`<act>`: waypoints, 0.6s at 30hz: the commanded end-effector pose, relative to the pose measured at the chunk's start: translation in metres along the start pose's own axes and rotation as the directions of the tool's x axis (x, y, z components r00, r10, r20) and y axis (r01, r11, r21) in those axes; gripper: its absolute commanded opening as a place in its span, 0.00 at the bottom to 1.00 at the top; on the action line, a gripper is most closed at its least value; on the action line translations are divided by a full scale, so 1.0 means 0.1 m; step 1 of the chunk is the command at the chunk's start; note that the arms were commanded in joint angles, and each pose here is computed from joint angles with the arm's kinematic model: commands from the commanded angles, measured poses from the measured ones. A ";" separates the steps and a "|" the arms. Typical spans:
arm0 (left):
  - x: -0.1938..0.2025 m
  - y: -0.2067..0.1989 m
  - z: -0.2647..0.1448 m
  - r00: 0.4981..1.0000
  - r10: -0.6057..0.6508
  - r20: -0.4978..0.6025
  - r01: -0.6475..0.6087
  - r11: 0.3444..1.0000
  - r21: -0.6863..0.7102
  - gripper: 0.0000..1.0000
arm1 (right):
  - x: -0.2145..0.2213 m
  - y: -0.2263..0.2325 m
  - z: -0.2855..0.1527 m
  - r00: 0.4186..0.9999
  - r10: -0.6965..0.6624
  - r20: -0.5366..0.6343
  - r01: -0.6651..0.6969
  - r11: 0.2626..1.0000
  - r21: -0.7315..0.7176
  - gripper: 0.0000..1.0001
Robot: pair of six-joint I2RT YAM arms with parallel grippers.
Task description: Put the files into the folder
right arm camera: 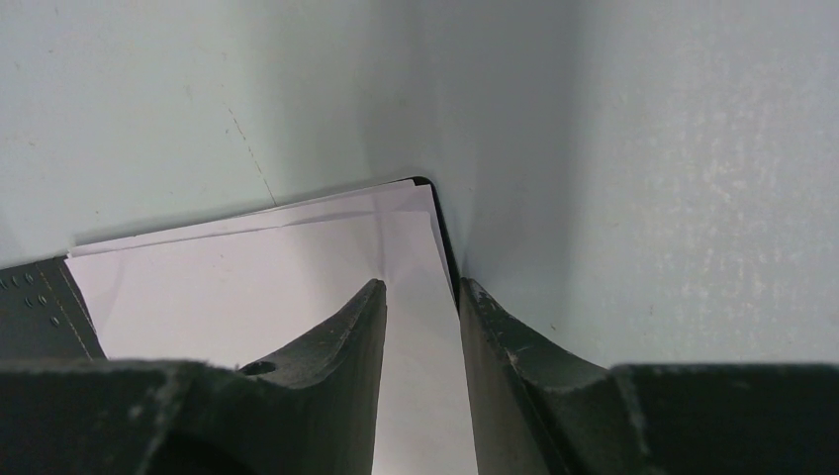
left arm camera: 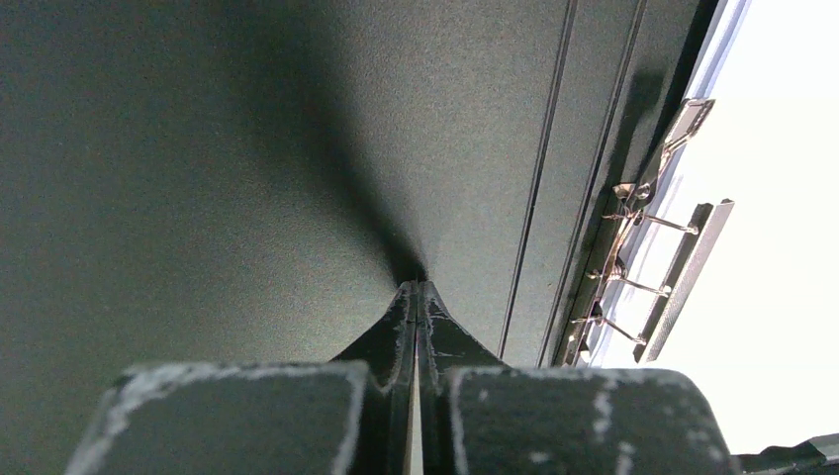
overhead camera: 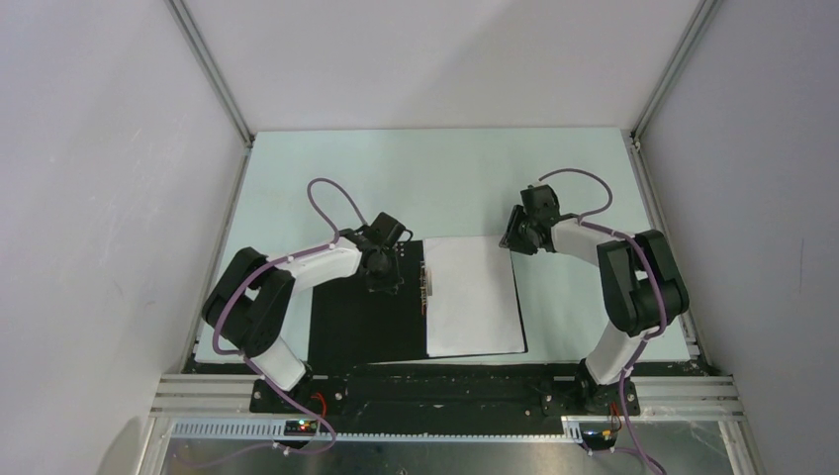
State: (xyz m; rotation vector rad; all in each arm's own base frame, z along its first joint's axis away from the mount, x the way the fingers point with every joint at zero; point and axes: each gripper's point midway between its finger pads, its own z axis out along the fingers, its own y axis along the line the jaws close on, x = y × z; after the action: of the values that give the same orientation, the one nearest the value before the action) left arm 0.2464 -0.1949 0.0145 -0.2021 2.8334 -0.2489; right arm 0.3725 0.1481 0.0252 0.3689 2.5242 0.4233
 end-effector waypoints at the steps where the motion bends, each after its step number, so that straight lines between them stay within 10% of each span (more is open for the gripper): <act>1: -0.03 0.08 0.07 1.000 0.022 0.008 -0.022 0.999 -0.031 0.00 | -0.07 0.11 0.03 1.000 -0.026 0.017 0.026 1.000 -0.006 0.38; 18: -0.01 0.09 0.09 1.000 0.027 0.001 -0.027 0.999 -0.037 0.00 | -0.02 0.18 0.00 0.989 -0.140 0.045 0.136 0.987 0.088 0.50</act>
State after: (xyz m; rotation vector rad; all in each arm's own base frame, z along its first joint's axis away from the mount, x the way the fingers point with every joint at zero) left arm 0.2463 -0.1949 0.0144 -0.1903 2.8347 -0.2494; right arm 0.3722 0.1565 0.0255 0.2698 2.5153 0.2758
